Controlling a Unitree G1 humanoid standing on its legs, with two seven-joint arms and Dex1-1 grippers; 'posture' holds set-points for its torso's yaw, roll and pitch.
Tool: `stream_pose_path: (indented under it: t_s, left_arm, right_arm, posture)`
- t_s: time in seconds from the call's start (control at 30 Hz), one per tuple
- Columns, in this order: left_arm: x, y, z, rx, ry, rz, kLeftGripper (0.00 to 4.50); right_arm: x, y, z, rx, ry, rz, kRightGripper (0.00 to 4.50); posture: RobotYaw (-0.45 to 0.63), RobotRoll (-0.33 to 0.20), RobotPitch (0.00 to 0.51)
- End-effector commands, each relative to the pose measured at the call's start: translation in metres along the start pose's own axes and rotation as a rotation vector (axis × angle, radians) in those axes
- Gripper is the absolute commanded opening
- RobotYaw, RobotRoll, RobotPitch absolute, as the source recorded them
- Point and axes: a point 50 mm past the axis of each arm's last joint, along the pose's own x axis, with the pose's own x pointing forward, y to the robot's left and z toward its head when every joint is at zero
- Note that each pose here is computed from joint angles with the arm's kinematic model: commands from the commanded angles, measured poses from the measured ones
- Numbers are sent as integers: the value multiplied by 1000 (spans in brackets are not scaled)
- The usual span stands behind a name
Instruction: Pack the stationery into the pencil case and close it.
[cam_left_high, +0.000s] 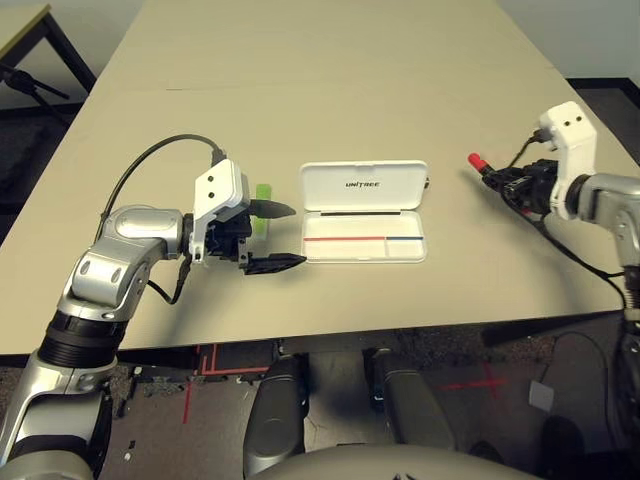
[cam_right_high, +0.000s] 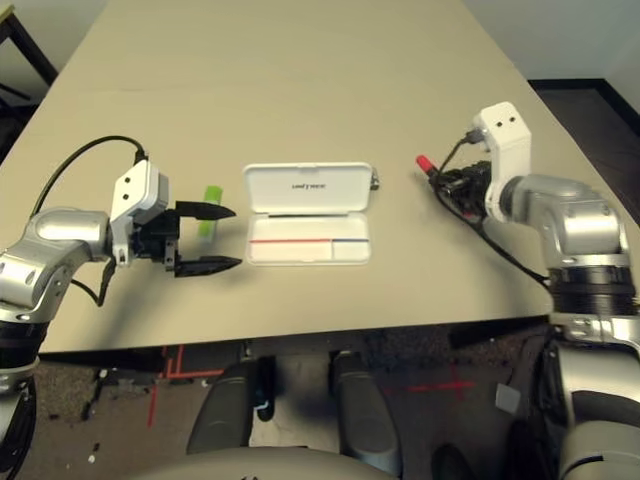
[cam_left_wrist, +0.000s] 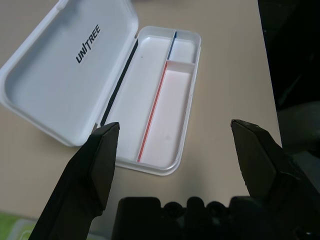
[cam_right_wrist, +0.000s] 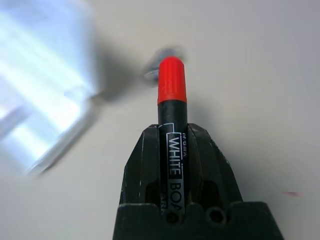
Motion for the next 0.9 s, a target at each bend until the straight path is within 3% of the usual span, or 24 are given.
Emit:
stream_pose_path:
  t_s: [0.03,0.23,0.4,0.6,0.9]
  left_arm:
    - [4,-5,1,6,-7,-39,4500]
    - [2,-4,2,10,-8,-21,4500]
    - [1,-3,3,14,-7,-6,4500]
    - [0,-6,3,9,-6,6,4500]
    - [-2,-6,2,5,1,23,4500]
  right_arm:
    - [-9,18,16,-109,19,236,520]
    - [-10,40,32,-231,69,468,520]
    - [33,61,40,-491,58,551,520]
    - [81,80,49,-677,-6,511,520]
    - [114,91,53,-789,-26,457,520]
  posture:
    - [-22,0,218]
    - [-4,0,216]
    - [19,0,214]
    - [38,0,213]
    - [47,0,216]
